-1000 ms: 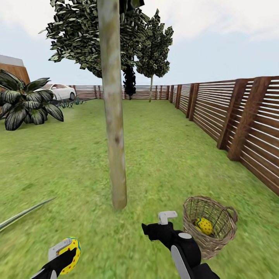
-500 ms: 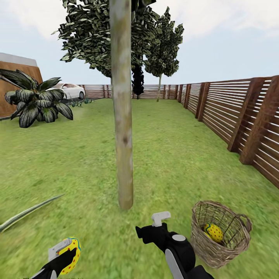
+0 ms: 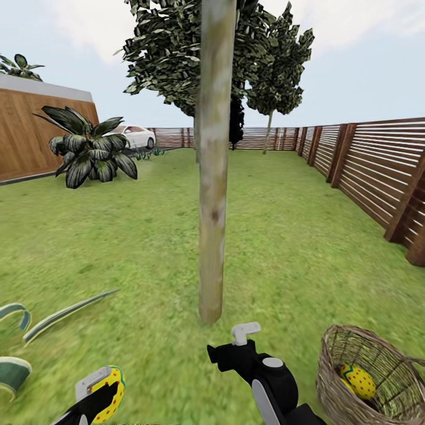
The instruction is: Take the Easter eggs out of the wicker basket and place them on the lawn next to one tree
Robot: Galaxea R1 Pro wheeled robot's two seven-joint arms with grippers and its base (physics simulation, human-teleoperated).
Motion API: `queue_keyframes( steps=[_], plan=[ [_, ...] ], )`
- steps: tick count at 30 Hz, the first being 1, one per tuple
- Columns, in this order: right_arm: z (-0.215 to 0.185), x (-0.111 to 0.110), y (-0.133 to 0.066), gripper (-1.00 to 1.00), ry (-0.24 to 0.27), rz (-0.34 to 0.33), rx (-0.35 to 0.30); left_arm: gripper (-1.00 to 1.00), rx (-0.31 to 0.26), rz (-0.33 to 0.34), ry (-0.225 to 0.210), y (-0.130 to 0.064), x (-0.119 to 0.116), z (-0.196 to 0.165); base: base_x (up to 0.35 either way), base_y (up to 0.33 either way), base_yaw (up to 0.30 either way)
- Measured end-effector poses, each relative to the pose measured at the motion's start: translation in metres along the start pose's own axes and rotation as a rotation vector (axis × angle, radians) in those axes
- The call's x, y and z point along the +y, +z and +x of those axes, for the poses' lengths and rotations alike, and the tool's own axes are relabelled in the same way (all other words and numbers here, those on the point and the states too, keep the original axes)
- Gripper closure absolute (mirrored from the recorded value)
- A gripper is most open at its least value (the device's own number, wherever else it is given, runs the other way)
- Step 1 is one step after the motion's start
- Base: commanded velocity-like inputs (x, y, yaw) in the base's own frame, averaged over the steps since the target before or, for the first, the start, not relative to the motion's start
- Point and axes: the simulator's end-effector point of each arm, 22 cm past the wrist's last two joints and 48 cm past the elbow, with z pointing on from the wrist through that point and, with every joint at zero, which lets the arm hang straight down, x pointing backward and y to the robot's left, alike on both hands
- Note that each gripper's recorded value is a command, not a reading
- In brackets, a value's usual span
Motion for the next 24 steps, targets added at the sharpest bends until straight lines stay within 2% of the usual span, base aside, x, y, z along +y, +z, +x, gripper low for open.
queue_keyframes(
  steps=[6,18,24],
  plan=[
    [0.000,0.000,0.000,-1.00,0.001,-0.002,0.000,1.00,-0.009,0.001,0.000,-0.001,0.000,-0.004,0.002,0.000,0.020],
    [0.019,-0.004,0.013,-1.00,0.001,-0.001,0.000,1.00,-0.011,0.004,0.001,0.016,0.003,0.013,0.000,0.000,0.000],
    [0.029,-0.007,0.019,-1.00,0.001,-0.001,0.000,1.00,-0.037,0.012,0.005,0.024,0.003,0.017,0.000,0.000,0.000]
  ],
)
